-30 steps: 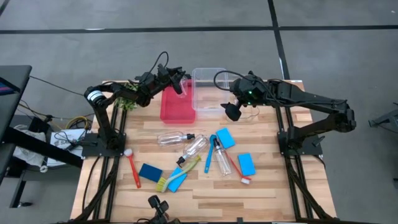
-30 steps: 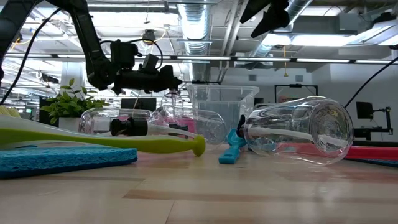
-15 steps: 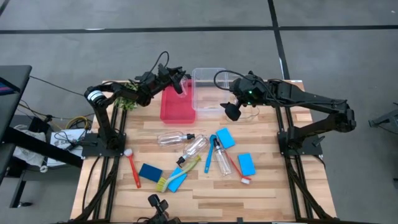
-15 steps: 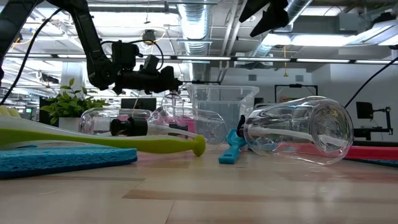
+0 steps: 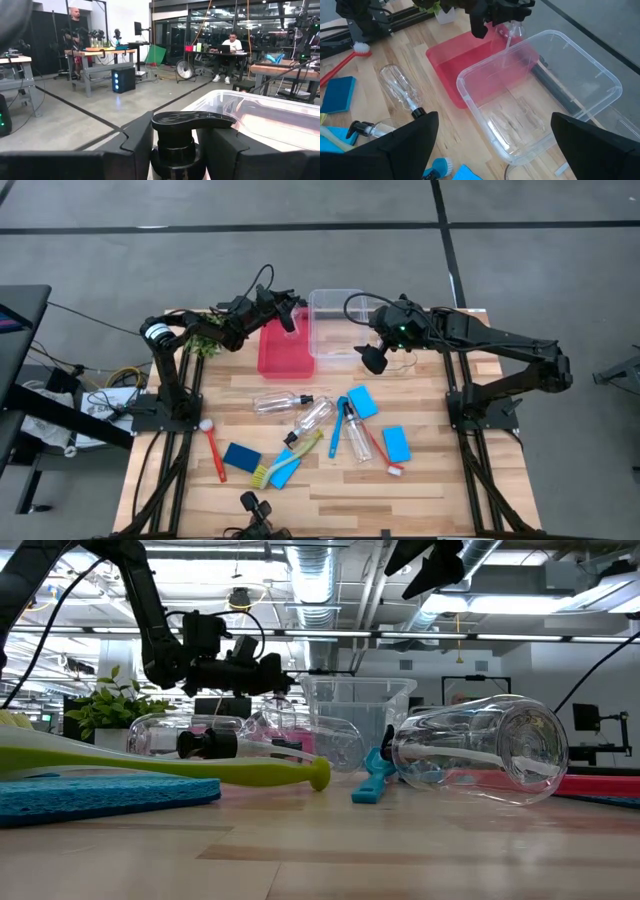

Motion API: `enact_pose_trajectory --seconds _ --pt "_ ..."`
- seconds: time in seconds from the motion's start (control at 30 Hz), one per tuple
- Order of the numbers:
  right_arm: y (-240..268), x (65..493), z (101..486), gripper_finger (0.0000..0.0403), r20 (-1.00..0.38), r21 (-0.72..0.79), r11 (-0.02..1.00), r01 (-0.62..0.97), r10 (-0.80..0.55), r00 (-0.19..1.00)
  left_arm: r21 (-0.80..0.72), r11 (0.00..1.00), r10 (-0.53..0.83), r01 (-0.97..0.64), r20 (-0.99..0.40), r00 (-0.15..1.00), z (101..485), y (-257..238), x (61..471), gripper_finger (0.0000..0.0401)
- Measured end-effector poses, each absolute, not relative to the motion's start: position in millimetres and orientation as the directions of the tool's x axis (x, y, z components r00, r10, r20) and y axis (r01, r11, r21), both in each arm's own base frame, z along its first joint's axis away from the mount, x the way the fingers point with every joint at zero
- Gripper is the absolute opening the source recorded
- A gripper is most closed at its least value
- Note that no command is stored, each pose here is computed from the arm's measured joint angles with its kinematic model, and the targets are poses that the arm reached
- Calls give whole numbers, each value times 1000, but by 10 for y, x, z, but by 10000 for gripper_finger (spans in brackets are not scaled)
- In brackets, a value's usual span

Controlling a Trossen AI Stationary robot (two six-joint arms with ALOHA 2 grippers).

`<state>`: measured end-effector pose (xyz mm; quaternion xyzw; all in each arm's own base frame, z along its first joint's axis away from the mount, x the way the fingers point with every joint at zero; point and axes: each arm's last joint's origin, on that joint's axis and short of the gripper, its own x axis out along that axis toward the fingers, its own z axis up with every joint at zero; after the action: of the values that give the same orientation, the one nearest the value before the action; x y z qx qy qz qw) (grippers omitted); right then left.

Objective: Pick & Place Kitchen Sink Supplies
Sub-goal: Put the top right transparent dishwashing liquid dispenser into the red bin

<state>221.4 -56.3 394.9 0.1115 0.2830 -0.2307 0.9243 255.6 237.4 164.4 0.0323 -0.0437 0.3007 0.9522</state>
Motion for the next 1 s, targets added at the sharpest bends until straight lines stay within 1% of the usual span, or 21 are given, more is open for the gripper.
enact_pose_trajectory --seconds 0.5,0.8,1.0 --pt "-564 2214 3948 379 -575 73 870 488 -363 733 32 817 570 -575 95 816 1637 2375 2557 208" --pt "-563 2213 3949 379 -575 74 870 487 -362 734 32 819 568 -572 91 818 1633 2367 2565 210" --pt "-561 2214 3948 379 -576 77 872 483 -356 736 19 835 549 -550 56 834 1598 2330 2601 210"
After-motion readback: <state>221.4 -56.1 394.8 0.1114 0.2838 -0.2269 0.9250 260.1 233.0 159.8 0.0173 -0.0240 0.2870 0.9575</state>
